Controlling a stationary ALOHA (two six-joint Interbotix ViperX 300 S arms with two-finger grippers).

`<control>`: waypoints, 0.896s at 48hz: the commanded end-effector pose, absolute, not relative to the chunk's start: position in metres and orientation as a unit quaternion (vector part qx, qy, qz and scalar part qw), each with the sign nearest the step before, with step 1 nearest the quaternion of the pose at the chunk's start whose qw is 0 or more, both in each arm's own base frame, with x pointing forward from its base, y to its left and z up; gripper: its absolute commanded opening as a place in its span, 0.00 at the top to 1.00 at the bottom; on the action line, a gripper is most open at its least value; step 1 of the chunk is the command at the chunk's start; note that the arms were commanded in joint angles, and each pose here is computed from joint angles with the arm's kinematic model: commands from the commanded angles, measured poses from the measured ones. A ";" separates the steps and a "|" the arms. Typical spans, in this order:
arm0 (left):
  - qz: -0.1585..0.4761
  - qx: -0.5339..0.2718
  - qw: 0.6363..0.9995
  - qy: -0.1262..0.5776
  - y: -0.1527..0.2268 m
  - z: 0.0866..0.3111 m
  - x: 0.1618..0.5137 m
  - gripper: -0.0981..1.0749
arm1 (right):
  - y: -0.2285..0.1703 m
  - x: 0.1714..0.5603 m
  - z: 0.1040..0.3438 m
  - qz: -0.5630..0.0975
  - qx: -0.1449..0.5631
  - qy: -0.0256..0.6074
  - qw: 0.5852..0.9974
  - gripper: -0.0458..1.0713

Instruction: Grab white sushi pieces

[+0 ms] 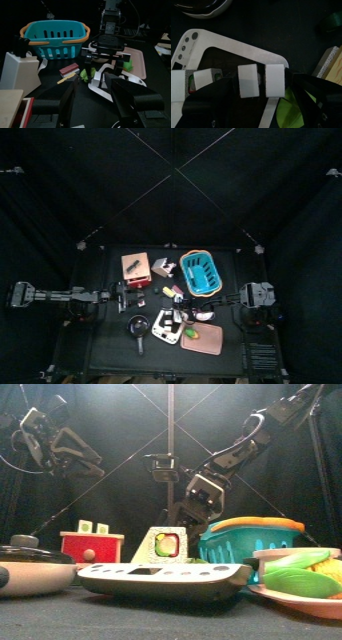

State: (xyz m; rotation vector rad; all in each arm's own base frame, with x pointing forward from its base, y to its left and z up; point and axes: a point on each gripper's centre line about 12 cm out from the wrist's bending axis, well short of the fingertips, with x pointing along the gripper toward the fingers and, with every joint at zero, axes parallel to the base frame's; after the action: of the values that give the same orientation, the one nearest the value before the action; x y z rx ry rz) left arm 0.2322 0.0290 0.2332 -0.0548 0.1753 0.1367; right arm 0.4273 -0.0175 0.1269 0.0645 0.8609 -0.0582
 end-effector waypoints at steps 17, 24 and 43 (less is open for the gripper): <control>0.070 -0.028 0.994 0.078 0.030 0.238 0.234 0.20 | -0.023 0.434 0.145 -0.033 0.030 0.393 0.918 0.38; 0.070 -0.028 0.994 0.077 0.030 0.239 0.234 0.20 | -0.024 0.433 0.145 -0.033 0.031 0.393 0.918 0.38; 0.070 -0.028 0.994 0.078 0.030 0.238 0.234 0.20 | -0.024 0.434 0.146 -0.033 0.030 0.393 0.919 0.39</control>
State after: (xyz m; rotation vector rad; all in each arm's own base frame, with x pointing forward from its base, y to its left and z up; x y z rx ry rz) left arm 0.2321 0.0294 0.2332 -0.0563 0.1751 0.1388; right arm 0.4276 -0.0203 0.1274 0.0595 0.8594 -0.0619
